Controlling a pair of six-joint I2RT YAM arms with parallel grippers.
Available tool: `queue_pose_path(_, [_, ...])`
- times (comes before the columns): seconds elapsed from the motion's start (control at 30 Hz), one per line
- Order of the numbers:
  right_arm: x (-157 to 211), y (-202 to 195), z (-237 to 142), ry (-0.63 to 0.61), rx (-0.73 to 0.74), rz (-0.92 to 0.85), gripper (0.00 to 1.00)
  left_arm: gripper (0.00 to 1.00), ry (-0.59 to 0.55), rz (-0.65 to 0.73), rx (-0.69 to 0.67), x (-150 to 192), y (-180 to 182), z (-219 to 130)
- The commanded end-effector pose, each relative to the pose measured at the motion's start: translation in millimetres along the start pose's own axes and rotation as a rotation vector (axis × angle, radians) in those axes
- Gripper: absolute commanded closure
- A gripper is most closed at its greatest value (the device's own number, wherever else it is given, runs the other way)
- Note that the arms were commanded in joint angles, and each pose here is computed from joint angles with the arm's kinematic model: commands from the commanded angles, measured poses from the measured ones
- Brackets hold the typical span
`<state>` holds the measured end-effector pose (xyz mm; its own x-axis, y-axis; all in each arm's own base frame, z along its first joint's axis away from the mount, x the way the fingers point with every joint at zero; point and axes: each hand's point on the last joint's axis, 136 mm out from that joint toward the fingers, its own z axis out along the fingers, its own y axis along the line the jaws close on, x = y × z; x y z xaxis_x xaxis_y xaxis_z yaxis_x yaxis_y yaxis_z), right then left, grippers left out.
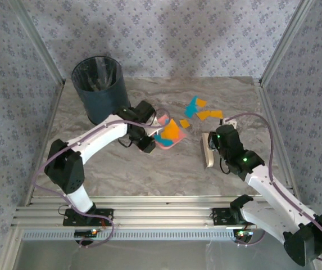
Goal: Sweep away the paper scraps from the table
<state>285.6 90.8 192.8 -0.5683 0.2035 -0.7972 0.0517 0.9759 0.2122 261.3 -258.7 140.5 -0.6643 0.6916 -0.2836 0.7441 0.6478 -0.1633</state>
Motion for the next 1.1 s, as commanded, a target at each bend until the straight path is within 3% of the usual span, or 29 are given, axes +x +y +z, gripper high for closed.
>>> queue_pose_path(0.0, [1,4,-2,0.004,-0.041,0.024,1.00,1.00,-0.103,-0.034,0.072,-21,-9,-41])
queue_pose_path(0.3, [2,7,0,0.011,-0.063,0.027,1.00,1.00,-0.273,-0.088,0.129,-57,3,-105])
queue_pose_path(0.77, [2,6,1,0.013,-0.063,0.032,1.00,1.00,-0.560,-0.410,0.242,-90,78,-192])
queue_pose_path(1.07, [3,5,1,0.013,-0.059,0.034,1.00,1.00,-0.704,-0.516,0.338,-103,101,-225])
